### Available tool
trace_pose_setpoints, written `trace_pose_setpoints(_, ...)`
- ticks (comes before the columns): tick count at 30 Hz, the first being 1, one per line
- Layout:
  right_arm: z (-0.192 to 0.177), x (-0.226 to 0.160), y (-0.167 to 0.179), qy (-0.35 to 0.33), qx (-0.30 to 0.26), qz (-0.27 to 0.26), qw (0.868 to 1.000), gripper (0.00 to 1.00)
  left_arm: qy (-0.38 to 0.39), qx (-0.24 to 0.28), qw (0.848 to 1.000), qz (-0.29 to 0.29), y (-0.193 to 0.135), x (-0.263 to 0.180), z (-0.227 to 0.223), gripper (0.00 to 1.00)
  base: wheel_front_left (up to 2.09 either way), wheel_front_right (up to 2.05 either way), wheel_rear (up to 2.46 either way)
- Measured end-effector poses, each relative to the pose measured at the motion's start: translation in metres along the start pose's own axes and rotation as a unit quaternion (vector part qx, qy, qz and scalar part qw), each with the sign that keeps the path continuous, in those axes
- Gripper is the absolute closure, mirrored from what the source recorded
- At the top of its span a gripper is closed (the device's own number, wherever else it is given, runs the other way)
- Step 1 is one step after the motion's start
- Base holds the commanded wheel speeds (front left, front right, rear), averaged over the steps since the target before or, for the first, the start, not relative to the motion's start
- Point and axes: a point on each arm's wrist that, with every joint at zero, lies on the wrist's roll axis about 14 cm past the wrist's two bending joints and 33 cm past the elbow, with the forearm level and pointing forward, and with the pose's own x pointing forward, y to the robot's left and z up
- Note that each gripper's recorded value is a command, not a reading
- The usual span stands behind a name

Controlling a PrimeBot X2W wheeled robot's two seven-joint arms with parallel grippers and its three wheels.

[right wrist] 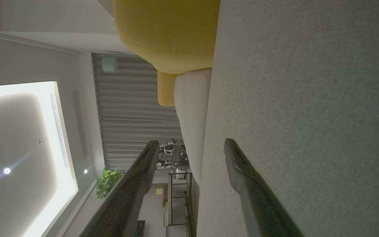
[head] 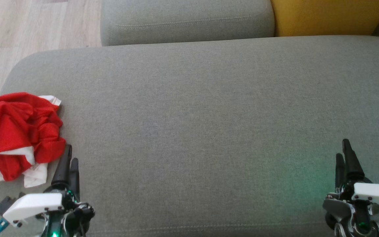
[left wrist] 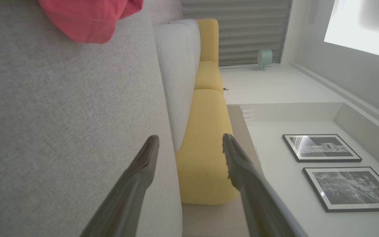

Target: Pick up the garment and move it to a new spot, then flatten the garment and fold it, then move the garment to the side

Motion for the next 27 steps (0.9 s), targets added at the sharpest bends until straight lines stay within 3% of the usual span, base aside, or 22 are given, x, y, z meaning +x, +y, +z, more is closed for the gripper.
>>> trace_pose_setpoints(15, -0.006, 0.008, 0.029, 0.001, -0.135, 0.041, 0.990, 0.00, -0.006, 0.142, 0.988, -0.058, -0.040, 0.007, -0.002, 0.00, 0.00, 0.00, 0.00)
trace_pose_setpoints(27, -0.015, 0.012, 0.049, 0.006, -0.260, 0.073, 0.963, 0.00, -0.005, 0.263, 0.961, -0.087, -0.058, 0.008, -0.009, 0.00, 0.00, 0.00, 0.00)
